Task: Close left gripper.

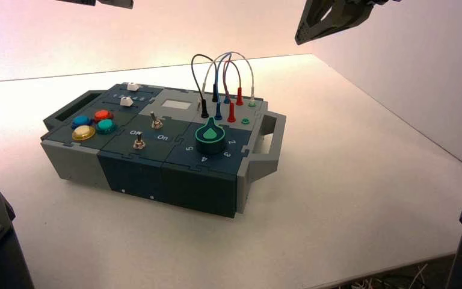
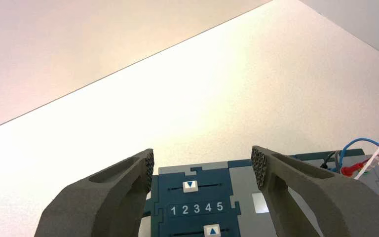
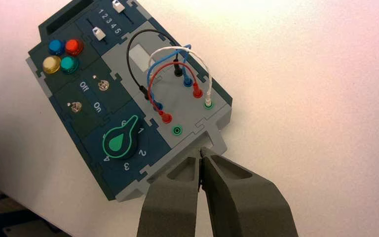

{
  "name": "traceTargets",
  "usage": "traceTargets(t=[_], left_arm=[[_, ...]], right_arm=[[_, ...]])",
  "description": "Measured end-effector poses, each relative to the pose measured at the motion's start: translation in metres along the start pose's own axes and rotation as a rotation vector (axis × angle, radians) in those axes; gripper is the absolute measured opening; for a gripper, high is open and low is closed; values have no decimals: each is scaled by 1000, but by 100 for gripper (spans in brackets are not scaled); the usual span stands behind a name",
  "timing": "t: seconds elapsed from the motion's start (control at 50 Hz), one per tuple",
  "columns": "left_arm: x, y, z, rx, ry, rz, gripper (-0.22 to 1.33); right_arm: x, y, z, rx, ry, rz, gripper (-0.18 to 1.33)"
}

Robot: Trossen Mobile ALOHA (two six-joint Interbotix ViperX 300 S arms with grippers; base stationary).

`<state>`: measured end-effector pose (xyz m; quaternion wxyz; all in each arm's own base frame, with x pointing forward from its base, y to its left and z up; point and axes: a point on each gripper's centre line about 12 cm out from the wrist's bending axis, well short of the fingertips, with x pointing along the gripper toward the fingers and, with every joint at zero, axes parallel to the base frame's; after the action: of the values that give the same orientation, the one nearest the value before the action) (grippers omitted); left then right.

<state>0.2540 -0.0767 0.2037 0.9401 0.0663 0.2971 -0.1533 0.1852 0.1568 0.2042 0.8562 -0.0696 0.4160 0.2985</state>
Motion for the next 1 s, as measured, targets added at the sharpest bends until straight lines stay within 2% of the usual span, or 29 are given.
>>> traceTargets(t=[0.92,1.0], left_arm=[[0,0,0,-2,0,0,133],[0,0,0,0,2,0,126]], right_arm=[[0,0,1,0,0,0,-14],[1,0,2,0,0,0,-14]])
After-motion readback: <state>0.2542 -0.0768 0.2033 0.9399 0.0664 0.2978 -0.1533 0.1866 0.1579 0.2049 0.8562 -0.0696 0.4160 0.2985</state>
